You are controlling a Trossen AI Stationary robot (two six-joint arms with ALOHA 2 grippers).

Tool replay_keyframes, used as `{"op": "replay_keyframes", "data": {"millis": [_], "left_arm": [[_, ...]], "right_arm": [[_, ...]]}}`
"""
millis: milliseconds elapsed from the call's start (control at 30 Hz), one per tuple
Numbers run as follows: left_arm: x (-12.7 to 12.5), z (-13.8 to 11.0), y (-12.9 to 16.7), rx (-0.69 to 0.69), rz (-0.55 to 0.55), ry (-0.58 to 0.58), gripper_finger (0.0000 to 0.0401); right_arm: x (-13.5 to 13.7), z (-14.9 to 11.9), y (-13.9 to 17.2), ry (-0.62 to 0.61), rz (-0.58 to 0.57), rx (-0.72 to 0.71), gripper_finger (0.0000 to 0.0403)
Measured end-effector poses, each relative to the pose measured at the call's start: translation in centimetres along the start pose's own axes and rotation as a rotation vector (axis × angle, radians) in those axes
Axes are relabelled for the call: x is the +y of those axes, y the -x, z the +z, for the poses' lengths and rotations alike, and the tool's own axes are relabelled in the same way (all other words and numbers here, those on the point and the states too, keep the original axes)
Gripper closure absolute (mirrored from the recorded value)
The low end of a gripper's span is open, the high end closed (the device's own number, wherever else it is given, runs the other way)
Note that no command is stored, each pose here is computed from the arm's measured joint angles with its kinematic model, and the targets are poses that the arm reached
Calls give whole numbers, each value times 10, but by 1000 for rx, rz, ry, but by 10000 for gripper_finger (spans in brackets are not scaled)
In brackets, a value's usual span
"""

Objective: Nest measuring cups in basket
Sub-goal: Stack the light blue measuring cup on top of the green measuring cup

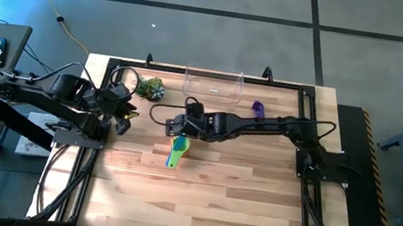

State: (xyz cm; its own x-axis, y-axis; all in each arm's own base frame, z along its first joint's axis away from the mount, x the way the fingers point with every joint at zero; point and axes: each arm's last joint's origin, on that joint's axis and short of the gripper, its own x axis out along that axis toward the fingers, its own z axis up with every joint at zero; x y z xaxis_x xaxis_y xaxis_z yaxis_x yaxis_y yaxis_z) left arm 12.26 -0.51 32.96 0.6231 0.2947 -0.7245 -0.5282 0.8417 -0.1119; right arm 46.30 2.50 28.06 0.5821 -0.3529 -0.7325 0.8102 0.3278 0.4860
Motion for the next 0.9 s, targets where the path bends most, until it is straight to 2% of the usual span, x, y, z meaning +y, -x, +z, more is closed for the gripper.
{"op": "replay_keyframes", "data": {"millis": [367,900], "left_arm": [[-1,0,-1,2,6,-2,297],[-1,0,-1,0,10,-2,297]], "right_arm": [[-2,-28,-19,-43,-56,134,403],[-4,-45,-45,-30,-67,183,403]]}}
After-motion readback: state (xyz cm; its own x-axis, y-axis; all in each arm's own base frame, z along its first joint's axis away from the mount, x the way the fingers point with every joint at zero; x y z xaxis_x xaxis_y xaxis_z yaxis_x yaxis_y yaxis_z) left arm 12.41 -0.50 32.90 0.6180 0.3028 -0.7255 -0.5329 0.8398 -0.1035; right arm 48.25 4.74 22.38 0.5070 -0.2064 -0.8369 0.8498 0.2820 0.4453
